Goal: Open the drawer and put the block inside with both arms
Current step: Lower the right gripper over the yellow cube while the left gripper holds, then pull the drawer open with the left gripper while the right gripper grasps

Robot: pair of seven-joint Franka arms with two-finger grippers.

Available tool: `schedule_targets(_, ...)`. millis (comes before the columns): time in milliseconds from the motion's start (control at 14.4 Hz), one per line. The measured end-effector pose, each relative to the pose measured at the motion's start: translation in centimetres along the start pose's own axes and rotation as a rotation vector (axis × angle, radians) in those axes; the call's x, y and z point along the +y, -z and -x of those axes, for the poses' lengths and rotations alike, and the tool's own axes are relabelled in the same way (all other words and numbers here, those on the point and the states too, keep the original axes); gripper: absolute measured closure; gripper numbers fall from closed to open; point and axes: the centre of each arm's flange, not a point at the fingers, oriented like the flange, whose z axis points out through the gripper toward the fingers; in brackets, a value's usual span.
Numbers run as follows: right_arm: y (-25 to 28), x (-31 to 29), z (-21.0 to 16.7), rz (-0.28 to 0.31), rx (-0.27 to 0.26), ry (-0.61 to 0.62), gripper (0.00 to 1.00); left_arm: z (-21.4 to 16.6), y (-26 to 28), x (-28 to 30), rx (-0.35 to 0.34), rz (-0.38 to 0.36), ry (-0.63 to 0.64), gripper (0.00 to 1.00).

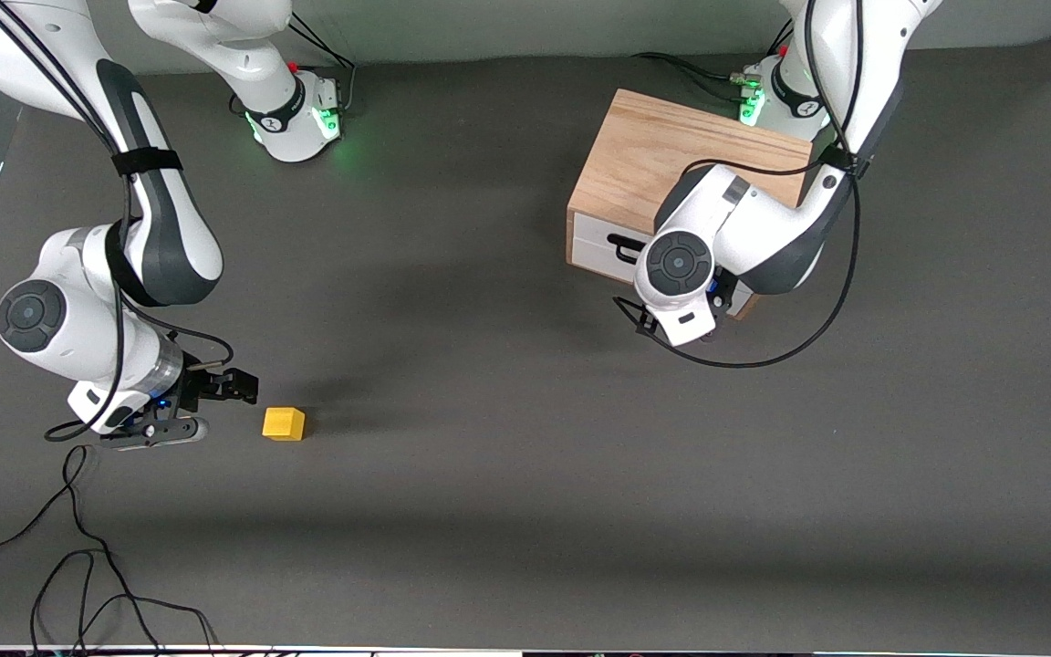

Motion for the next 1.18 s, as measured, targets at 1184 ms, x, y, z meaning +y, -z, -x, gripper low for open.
schedule_targets(1184, -9.9, 0.1, -1.1, -0.009, 0.064, -0.038, 0.00, -0.1, 2.0, 6.2, -0.010, 0.092, -0.018, 0.00)
